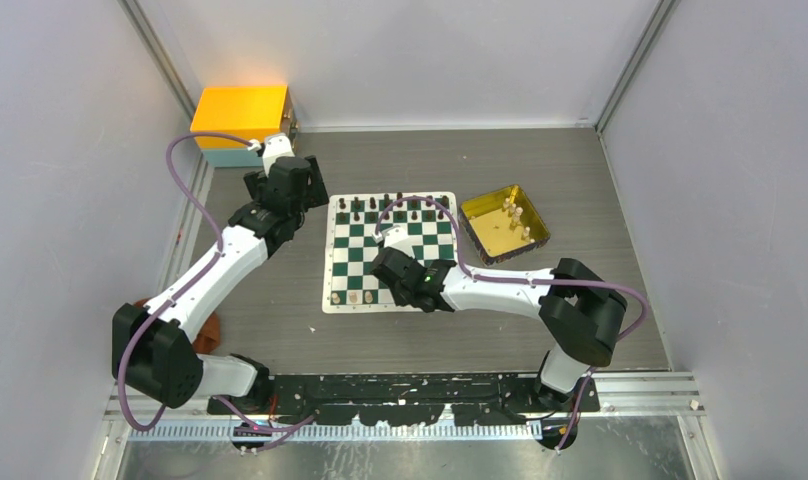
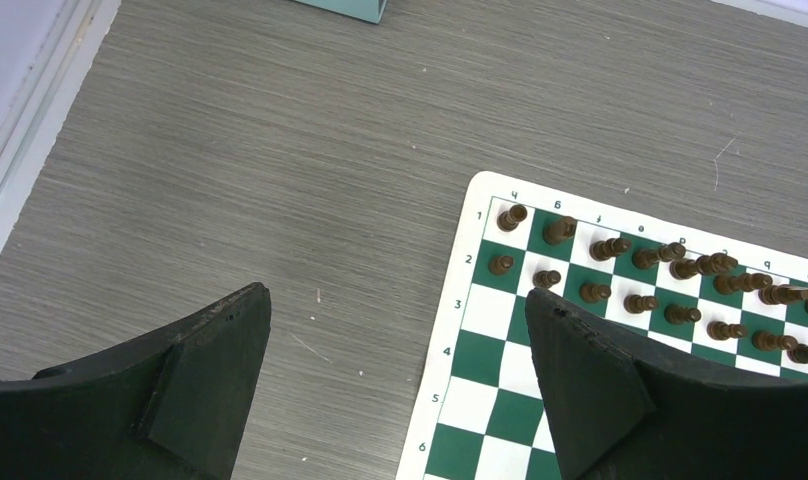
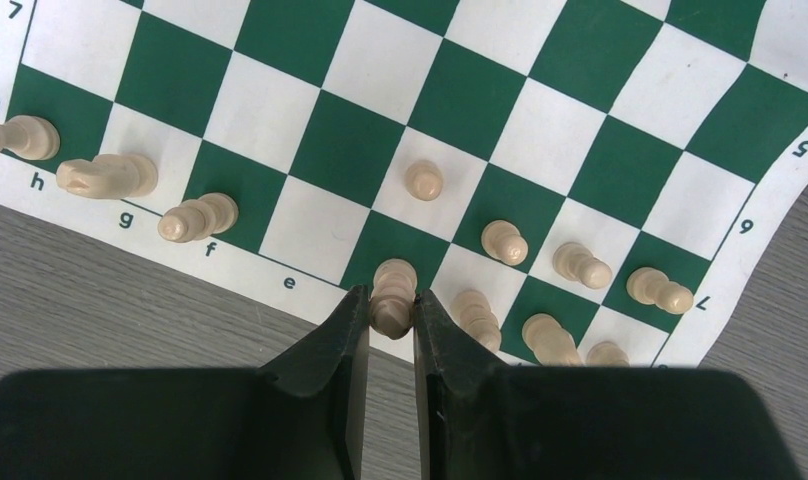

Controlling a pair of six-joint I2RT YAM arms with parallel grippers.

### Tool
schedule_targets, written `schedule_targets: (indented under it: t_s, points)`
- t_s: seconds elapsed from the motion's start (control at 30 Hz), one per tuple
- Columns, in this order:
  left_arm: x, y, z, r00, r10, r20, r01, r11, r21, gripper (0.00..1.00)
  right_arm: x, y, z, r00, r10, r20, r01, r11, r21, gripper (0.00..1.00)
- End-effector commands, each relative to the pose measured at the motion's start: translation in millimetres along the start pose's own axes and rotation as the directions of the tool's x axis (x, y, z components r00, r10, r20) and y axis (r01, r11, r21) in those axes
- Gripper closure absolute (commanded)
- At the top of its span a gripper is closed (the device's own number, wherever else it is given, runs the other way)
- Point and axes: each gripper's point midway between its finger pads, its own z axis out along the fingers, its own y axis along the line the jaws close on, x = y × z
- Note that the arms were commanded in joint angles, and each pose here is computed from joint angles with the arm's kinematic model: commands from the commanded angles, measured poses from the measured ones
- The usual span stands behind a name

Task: Set up the chess pieces on the board
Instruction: Place the chess piece on the chessboard, then pick up the chess piece from the storage box.

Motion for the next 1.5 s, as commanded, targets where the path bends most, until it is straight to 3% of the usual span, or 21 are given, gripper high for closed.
schedule_targets:
  t_s: [0.0, 0.23, 0.67, 0.97, 1.23, 1.47]
  points:
    - [-12, -2, -1, 0.999, -0.021, 0.031, 0.021, 1.000, 0.005, 0.02, -7, 4, 2, 1.000, 0.019, 0.022, -0.018, 1.000, -0.014, 0.79]
    - [-11, -1, -1, 0.999, -0.026, 0.029, 0.026, 1.000, 0.005, 0.02, -10, 5, -1, 1.000, 0.015, 0.026, -0.014, 1.000, -0.019, 0.65]
    - [-14, -3, -1, 0.999, -0.030, 0.035, 0.030, 1.000, 0.009, 0.02, -39, 4, -21, 0.997, 0.001, 0.083, 0.001, 1.000, -0.023, 0.62]
    - [-15, -4, 0, 0.999, -0.031, 0.035, 0.031, 0.999, 0.009, 0.02, -100, -12, -70, 0.975, 0.022, 0.220, -0.027, 0.999, 0.021, 0.60]
    - [-16, -5, 0, 0.999, -0.036, 0.037, 0.036, 0.999, 0.014, 0.02, -140, -89, -83, 0.949, 0.152, 0.276, -0.203, 0.965, 0.168, 0.60]
    - [-16, -5, -2, 0.999, -0.042, 0.034, 0.041, 0.999, 0.021, 0.02, -146, -193, -67, 0.901, 0.304, 0.308, -0.408, 0.836, 0.368, 0.60]
